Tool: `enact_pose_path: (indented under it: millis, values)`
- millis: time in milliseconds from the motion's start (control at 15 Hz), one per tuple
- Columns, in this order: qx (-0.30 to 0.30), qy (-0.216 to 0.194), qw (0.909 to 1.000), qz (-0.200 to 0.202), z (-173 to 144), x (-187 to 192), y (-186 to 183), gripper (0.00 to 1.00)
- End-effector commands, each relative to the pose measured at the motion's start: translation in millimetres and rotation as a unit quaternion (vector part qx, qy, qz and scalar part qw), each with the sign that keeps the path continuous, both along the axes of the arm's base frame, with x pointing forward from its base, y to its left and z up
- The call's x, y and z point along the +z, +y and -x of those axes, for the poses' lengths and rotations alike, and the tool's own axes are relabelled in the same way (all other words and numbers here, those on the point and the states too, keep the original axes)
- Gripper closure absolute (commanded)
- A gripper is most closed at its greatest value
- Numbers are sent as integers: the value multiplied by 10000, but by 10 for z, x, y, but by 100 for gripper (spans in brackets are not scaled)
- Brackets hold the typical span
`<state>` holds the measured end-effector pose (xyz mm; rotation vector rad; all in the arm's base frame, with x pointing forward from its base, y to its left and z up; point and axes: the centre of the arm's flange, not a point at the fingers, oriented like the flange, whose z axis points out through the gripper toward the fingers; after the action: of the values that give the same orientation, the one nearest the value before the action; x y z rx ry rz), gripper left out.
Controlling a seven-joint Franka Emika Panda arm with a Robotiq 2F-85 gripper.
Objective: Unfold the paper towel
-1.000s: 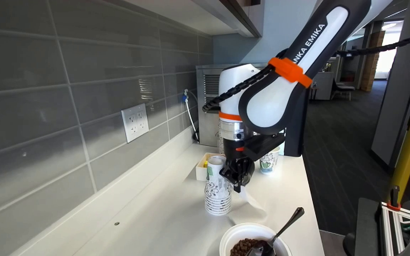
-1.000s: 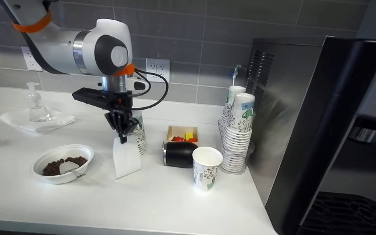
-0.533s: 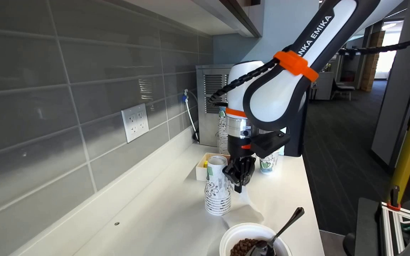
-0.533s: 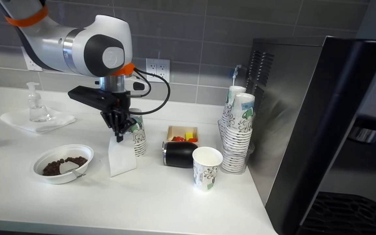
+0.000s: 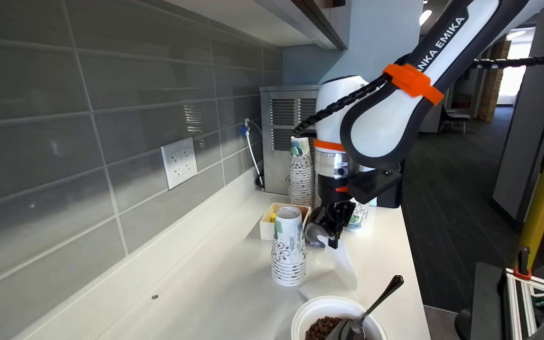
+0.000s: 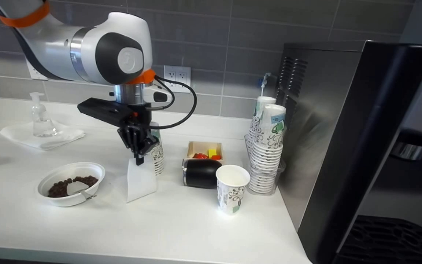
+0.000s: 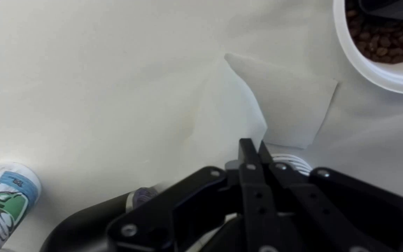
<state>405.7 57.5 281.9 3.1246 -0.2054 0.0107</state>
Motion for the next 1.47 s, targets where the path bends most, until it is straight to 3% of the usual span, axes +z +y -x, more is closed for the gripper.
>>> enact_pose_path:
  millis: [0,267,333,467,1067,1400]
  values:
    - [-208,9,9997,153,123,113,-142,100]
    - [-455,163,9983,325,143,99,-269,98]
    - [-514,220,9977,384,149,90,-296,73]
    - [-639,438,9952,596,172,63,-349,69]
    - [-1315,1305,9681,1685,307,47,-513,1]
    - [-1458,988,9693,1714,317,194,-487,0]
